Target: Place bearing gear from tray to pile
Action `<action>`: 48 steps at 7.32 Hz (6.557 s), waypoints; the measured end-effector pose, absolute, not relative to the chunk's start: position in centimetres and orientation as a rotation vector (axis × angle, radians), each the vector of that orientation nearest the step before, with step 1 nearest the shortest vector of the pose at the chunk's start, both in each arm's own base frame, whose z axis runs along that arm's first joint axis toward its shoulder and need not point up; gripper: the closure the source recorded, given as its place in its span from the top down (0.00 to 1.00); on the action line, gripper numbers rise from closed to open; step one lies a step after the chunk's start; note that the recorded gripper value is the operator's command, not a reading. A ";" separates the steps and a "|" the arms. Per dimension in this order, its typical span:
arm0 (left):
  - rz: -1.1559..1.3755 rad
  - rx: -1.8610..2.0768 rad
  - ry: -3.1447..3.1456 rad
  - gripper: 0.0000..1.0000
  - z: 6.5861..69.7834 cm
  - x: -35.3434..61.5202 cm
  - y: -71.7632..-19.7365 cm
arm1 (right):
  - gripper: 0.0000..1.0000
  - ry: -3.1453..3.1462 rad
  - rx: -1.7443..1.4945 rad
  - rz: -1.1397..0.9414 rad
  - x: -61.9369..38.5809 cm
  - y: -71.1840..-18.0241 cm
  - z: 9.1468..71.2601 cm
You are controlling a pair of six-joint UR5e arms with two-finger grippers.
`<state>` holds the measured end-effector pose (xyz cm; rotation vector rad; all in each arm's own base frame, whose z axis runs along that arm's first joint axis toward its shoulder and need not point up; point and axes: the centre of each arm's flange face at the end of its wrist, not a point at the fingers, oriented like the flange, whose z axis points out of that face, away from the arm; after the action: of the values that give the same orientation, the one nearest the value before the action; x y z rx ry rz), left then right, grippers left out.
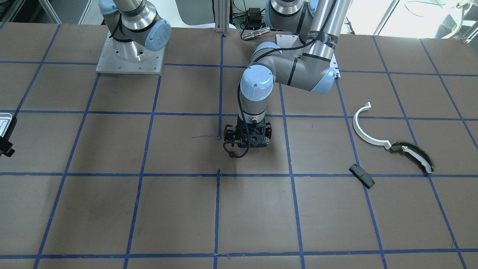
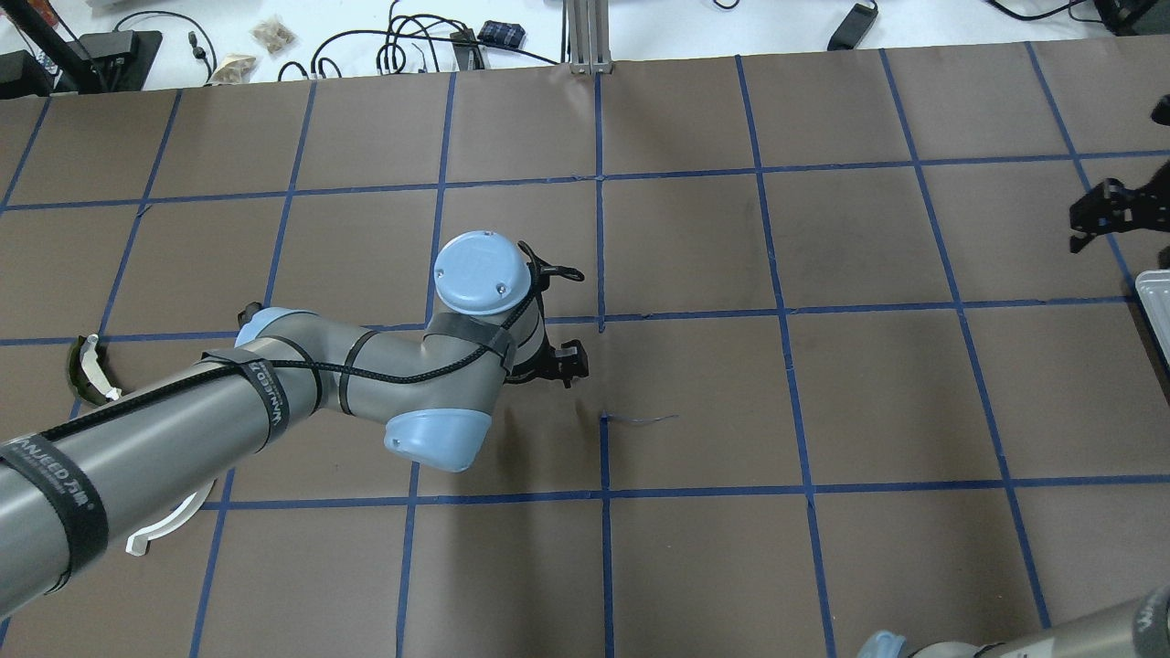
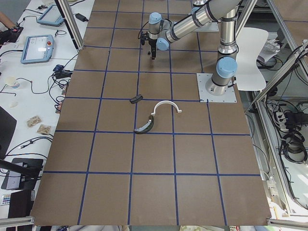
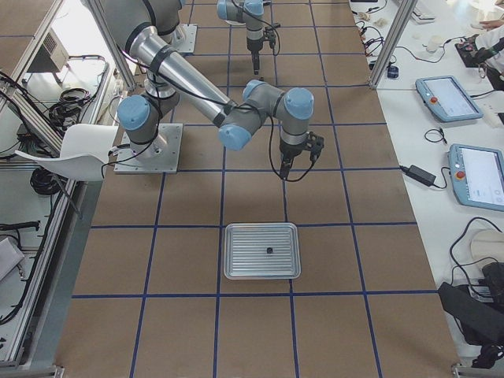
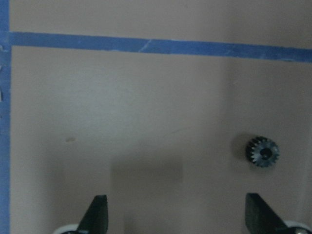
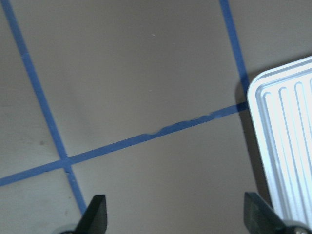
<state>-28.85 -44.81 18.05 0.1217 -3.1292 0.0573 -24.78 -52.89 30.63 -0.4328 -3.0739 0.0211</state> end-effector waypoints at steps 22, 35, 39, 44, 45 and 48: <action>-0.214 -0.137 -3.201 0.00 21.3 7.8 -53.0 | 0.00 -3.149 -0.376 -0.073 -30.9 -54.6 31.0; -0.025 -0.003 -3.219 1.00 35.9 -7.4 -54.7 | 0.00 -3.166 -0.798 -0.099 28.8 -50.9 25.2; 0.109 -0.117 -3.200 1.00 46.9 -17.8 -53.0 | 0.99 -3.206 -0.790 -0.096 35.4 -46.5 19.1; -0.029 0.008 -3.159 1.00 48.6 -15.4 -50.0 | 1.00 -3.209 -0.772 0.107 33.1 -49.7 21.6; -0.023 0.026 -3.156 1.00 48.4 -15.3 -50.1 | 1.00 -3.189 -0.727 0.107 30.1 -50.9 23.6; -0.018 0.085 -3.139 1.00 43.7 -17.1 -51.2 | 1.00 -3.157 -0.520 -0.029 16.4 -51.1 32.1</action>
<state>-17.14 -51.21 43.74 0.0853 -3.1387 -0.0179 16.42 -51.10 32.14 -0.5200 -3.1571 -0.0291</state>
